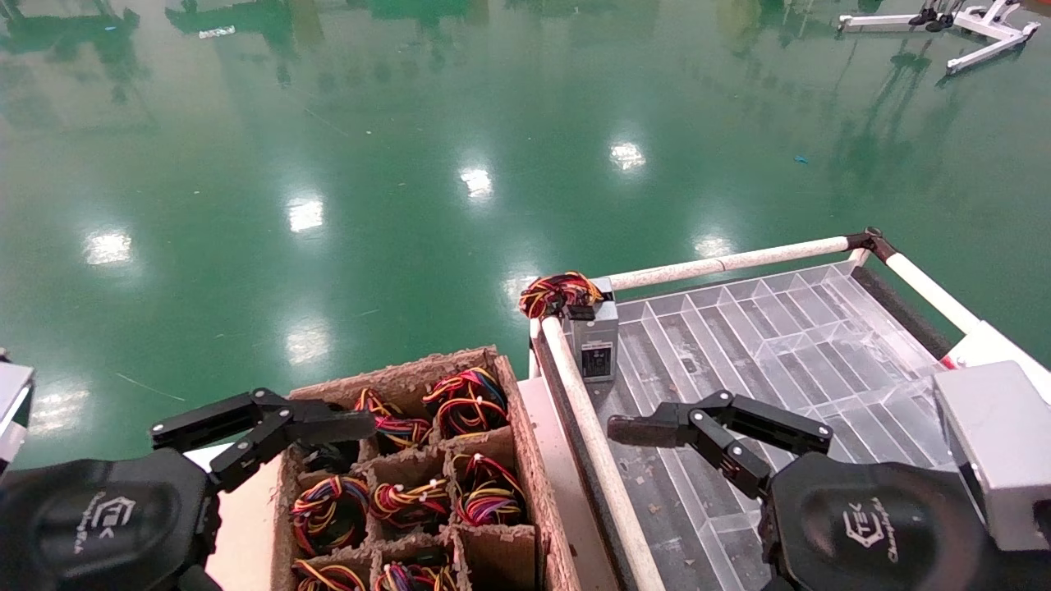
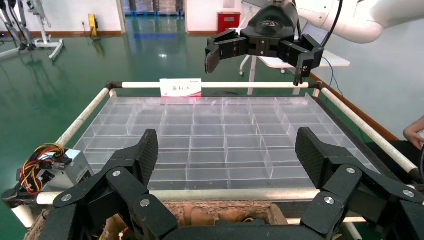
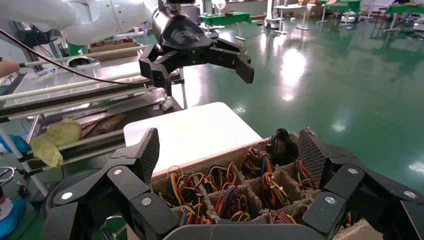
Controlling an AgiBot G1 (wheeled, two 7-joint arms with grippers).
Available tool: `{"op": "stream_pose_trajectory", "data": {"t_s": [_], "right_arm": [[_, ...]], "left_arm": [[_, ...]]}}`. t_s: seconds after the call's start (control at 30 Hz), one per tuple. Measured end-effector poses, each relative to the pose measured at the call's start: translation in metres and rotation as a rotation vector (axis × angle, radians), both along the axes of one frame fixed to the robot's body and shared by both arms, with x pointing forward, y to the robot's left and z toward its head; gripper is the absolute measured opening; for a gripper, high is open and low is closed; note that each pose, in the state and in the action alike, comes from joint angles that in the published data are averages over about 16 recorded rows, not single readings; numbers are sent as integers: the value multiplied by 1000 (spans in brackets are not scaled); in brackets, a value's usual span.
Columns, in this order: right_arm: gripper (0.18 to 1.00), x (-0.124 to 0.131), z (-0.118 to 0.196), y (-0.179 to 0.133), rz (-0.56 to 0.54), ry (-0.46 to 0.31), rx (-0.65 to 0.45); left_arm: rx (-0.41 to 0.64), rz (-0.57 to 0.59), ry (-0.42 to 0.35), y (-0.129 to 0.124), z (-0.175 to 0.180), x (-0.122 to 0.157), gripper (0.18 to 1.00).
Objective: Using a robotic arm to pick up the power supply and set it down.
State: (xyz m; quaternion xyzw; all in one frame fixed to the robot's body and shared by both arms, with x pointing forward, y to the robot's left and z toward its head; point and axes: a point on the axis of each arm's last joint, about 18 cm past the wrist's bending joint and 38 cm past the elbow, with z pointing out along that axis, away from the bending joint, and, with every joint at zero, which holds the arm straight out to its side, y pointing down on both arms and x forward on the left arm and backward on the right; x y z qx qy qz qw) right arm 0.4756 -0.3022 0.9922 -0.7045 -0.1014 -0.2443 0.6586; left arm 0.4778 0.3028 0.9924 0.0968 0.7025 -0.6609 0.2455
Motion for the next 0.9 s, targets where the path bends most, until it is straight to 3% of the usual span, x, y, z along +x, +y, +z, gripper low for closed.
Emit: {"op": "stream_pose_trajectory", "data": {"t_s": [0.5,0.9], "right_arm": [[1000,0,0,0,0,0,0],[1000,0,0,0,0,0,0]], "left_arm": [[0,0,0,0,0,0,969],[0,0,0,0,0,0,823]]}}
